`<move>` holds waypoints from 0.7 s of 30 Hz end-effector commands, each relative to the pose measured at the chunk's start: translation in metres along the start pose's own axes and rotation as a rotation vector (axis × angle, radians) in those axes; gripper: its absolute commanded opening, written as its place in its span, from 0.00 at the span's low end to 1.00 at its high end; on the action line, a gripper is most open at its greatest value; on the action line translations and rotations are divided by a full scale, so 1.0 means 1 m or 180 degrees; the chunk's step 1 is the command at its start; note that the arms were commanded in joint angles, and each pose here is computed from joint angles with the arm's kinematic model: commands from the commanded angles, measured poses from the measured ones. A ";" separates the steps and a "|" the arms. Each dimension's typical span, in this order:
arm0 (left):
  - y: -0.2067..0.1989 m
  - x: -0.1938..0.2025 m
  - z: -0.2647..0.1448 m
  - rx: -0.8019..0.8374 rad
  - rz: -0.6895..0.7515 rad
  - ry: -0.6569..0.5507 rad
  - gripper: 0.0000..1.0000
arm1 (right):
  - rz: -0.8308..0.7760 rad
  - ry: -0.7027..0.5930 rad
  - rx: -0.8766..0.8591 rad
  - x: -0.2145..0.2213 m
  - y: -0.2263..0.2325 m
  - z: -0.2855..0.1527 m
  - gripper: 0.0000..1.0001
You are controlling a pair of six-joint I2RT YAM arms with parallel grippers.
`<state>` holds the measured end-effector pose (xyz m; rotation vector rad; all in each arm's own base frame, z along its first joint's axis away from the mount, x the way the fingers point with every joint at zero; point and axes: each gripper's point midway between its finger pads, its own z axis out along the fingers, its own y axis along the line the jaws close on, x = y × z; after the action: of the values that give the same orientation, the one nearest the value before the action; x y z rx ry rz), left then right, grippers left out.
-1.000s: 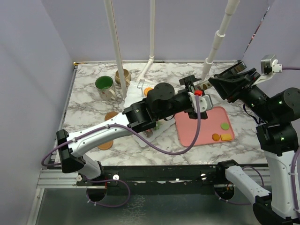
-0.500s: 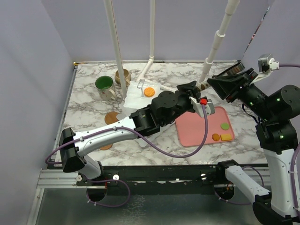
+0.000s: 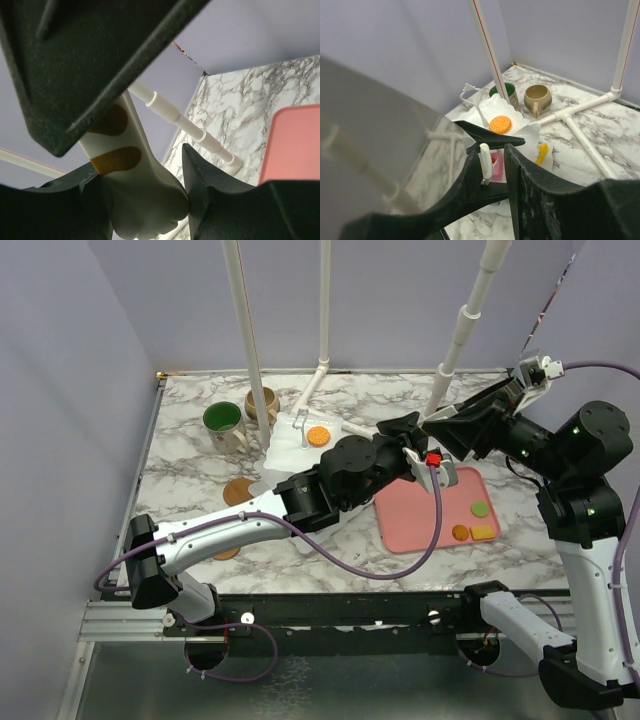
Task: Serve the afternoon tea
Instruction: Pick up the clamp from the tray.
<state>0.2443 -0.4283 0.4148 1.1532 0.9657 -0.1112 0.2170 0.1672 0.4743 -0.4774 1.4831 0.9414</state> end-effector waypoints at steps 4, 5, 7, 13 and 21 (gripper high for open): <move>0.015 -0.034 -0.013 -0.0094 -0.0097 -0.0319 0.17 | 0.0235 0.0197 -0.0129 0.018 0.001 0.005 0.53; 0.013 -0.034 -0.013 -0.0071 -0.0086 -0.0321 0.17 | 0.0225 0.0166 -0.0119 0.016 0.001 0.005 0.51; 0.008 -0.034 -0.014 -0.0011 -0.0072 -0.0335 0.17 | 0.0190 0.0080 -0.0079 0.010 0.001 0.004 0.45; -0.011 -0.029 -0.016 0.0252 -0.0109 -0.0298 0.67 | 0.0013 -0.0167 0.0110 -0.003 -0.004 -0.002 0.34; -0.015 -0.014 -0.022 0.0256 -0.0319 -0.0085 0.99 | 0.0015 0.0095 0.1372 0.039 -0.085 -0.017 0.27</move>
<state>0.2196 -0.4332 0.4142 1.1986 0.9412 -0.2053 0.2305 0.1532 0.4582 -0.3662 1.5111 0.8516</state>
